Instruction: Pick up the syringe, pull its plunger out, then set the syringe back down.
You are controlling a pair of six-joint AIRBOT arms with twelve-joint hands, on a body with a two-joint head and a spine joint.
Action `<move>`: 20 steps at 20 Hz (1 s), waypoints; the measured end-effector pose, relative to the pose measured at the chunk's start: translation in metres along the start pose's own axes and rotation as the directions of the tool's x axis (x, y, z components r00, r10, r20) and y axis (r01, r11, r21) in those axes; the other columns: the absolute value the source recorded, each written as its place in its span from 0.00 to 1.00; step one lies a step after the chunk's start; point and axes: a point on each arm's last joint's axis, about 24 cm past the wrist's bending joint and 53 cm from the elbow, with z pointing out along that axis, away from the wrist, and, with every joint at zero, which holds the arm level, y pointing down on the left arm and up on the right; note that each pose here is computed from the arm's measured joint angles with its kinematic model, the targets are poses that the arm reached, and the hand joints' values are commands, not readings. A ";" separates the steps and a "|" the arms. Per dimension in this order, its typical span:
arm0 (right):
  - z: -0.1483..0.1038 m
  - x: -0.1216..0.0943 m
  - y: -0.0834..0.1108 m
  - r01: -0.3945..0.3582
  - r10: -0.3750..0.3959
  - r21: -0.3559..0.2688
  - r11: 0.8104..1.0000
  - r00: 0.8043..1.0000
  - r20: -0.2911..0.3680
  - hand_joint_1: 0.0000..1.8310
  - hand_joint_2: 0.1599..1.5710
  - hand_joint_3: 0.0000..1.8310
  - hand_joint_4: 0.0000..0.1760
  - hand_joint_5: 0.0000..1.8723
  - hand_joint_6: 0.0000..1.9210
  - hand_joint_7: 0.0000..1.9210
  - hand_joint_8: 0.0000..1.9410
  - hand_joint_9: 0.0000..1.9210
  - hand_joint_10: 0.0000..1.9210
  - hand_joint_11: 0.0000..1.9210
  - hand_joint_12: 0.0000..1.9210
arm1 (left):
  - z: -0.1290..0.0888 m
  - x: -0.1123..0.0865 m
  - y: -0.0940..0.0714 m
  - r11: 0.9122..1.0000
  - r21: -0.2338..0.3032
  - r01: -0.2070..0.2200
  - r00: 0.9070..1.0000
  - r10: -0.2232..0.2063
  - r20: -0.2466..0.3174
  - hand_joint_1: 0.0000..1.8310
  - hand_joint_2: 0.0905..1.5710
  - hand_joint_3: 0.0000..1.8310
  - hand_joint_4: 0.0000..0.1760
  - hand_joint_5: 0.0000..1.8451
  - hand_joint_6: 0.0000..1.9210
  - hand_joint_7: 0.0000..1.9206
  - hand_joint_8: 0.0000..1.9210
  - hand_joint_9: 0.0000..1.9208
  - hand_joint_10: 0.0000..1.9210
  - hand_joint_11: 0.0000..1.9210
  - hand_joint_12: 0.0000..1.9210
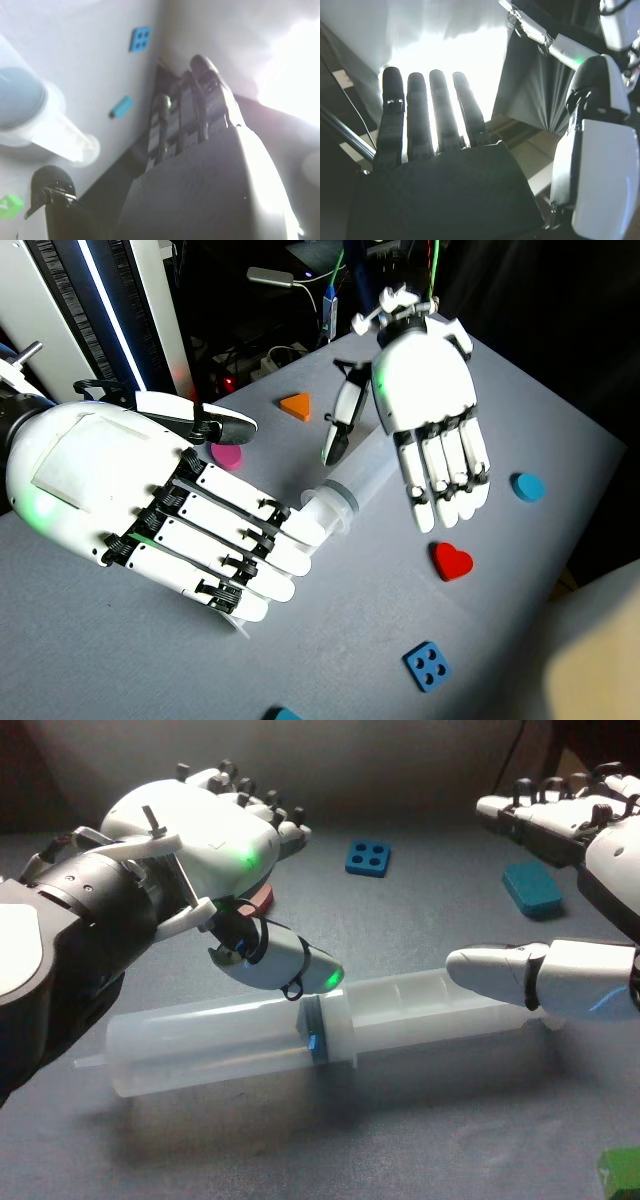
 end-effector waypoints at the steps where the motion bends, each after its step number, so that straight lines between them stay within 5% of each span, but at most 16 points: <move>1: 0.000 0.000 0.000 0.000 0.000 -0.001 1.000 1.000 0.000 0.20 0.56 0.00 0.00 0.27 0.01 0.31 0.01 0.29 0.02 0.15 0.49 | -0.004 0.000 0.002 1.000 -0.017 0.022 1.000 -0.022 -0.001 0.12 0.65 0.00 0.00 0.26 0.01 0.24 0.01 0.24 0.01 0.07 0.48; 3: 0.000 0.000 0.000 0.000 0.000 -0.001 1.000 1.000 0.001 0.23 0.61 0.00 0.00 0.41 0.02 0.46 0.02 0.45 0.06 0.28 0.54 | -0.008 -0.003 0.005 0.997 -0.053 0.050 0.999 -0.050 0.004 0.21 0.70 0.00 0.00 0.43 0.02 0.41 0.03 0.42 0.07 0.24 0.53; 4: 0.000 0.000 0.001 0.002 -0.002 -0.003 1.000 1.000 0.000 0.24 0.63 0.00 0.00 0.47 0.02 0.49 0.04 0.46 0.16 0.32 0.61 | -0.011 -0.006 0.006 0.996 -0.068 0.059 0.998 -0.058 0.016 0.27 0.71 0.00 0.00 0.49 0.01 0.45 0.06 0.42 0.21 0.30 0.58; 5: -0.001 0.000 -0.001 0.004 -0.004 0.000 1.000 1.000 0.000 0.26 0.65 0.01 0.00 0.52 0.08 0.52 0.18 0.45 0.40 0.36 0.70 | -0.013 -0.008 0.008 0.994 -0.083 0.064 0.998 -0.062 0.026 0.33 0.73 0.00 0.00 0.54 0.05 0.44 0.23 0.40 0.44 0.34 0.67; 6: -0.001 0.001 -0.001 0.003 -0.003 0.001 1.000 1.000 -0.002 0.29 0.65 0.00 0.00 0.51 0.30 0.51 0.41 0.48 0.57 0.43 0.78 | -0.013 -0.009 0.010 0.994 -0.091 0.067 0.997 -0.065 0.029 0.45 0.76 0.00 0.65 0.44 0.57 0.39 0.50 0.38 0.65 0.35 0.78; 7: -0.001 0.001 -0.001 0.001 -0.001 0.003 1.000 1.000 -0.003 0.31 0.66 0.00 0.00 0.47 0.55 0.50 0.63 0.53 0.71 0.51 0.84 | -0.014 -0.007 0.012 0.990 -0.098 0.103 0.995 -0.101 0.029 0.47 0.78 0.00 0.93 0.39 0.72 0.37 0.68 0.38 0.76 0.36 0.85; 8: -0.001 0.001 -0.001 0.001 -0.001 0.000 1.000 1.000 -0.002 0.31 0.67 0.00 0.00 0.42 0.82 0.48 0.85 0.55 0.93 0.59 0.96 | -0.015 -0.005 0.012 0.988 -0.102 0.116 0.993 -0.114 0.029 0.42 0.76 0.00 0.00 0.38 0.81 0.38 0.83 0.41 0.88 0.40 0.92; 9: -0.001 0.001 0.001 0.000 0.000 -0.007 1.000 1.000 -0.002 0.34 0.69 0.00 0.00 0.38 0.96 0.46 0.97 0.57 0.99 0.64 0.99 | -0.017 -0.003 0.013 0.984 -0.111 0.139 0.990 -0.137 0.030 0.42 0.76 0.00 0.00 0.40 0.92 0.40 0.94 0.43 0.98 0.44 0.98; 10: -0.001 0.002 0.002 0.001 -0.001 -0.015 1.000 1.000 -0.004 0.36 0.71 0.01 0.00 0.37 0.99 0.47 0.99 0.58 1.00 0.69 1.00 | -0.019 -0.001 0.013 0.980 -0.115 0.159 0.987 -0.157 0.033 0.42 0.76 0.00 0.00 0.42 0.98 0.42 0.99 0.47 1.00 0.48 1.00; 15: -0.002 0.003 0.006 0.005 -0.005 -0.031 1.000 1.000 -0.007 0.41 0.77 0.01 0.00 0.59 1.00 0.72 1.00 0.85 1.00 0.95 1.00 | -0.021 -0.001 0.019 0.975 -0.131 0.179 0.983 -0.173 0.056 0.34 0.84 0.00 0.00 0.68 1.00 0.69 1.00 0.71 1.00 0.74 1.00; 16: -0.002 0.003 0.006 0.005 -0.005 -0.031 1.000 1.000 -0.007 0.40 0.80 0.00 0.00 0.63 1.00 0.75 1.00 0.86 1.00 0.96 1.00 | -0.021 -0.001 0.019 0.976 -0.129 0.176 0.984 -0.170 0.058 0.33 0.85 0.00 0.34 0.73 1.00 0.74 1.00 0.76 1.00 0.79 1.00; 17: -0.002 0.003 0.006 0.009 -0.009 -0.033 0.999 1.000 -0.007 0.39 0.85 0.00 0.86 0.66 1.00 0.77 1.00 0.85 1.00 0.96 1.00 | -0.021 -0.001 0.019 0.976 -0.127 0.176 0.984 -0.170 0.058 0.33 0.87 0.00 0.97 0.75 1.00 0.77 1.00 0.81 1.00 0.83 1.00; 20: -0.002 0.004 0.009 0.020 -0.020 -0.049 0.999 1.000 -0.009 0.40 0.87 0.00 0.99 0.65 1.00 0.77 1.00 0.85 1.00 0.95 1.00 | -0.021 -0.002 0.018 0.977 -0.126 0.173 0.984 -0.167 0.060 0.36 0.87 0.00 1.00 0.74 1.00 0.77 1.00 0.81 1.00 0.84 1.00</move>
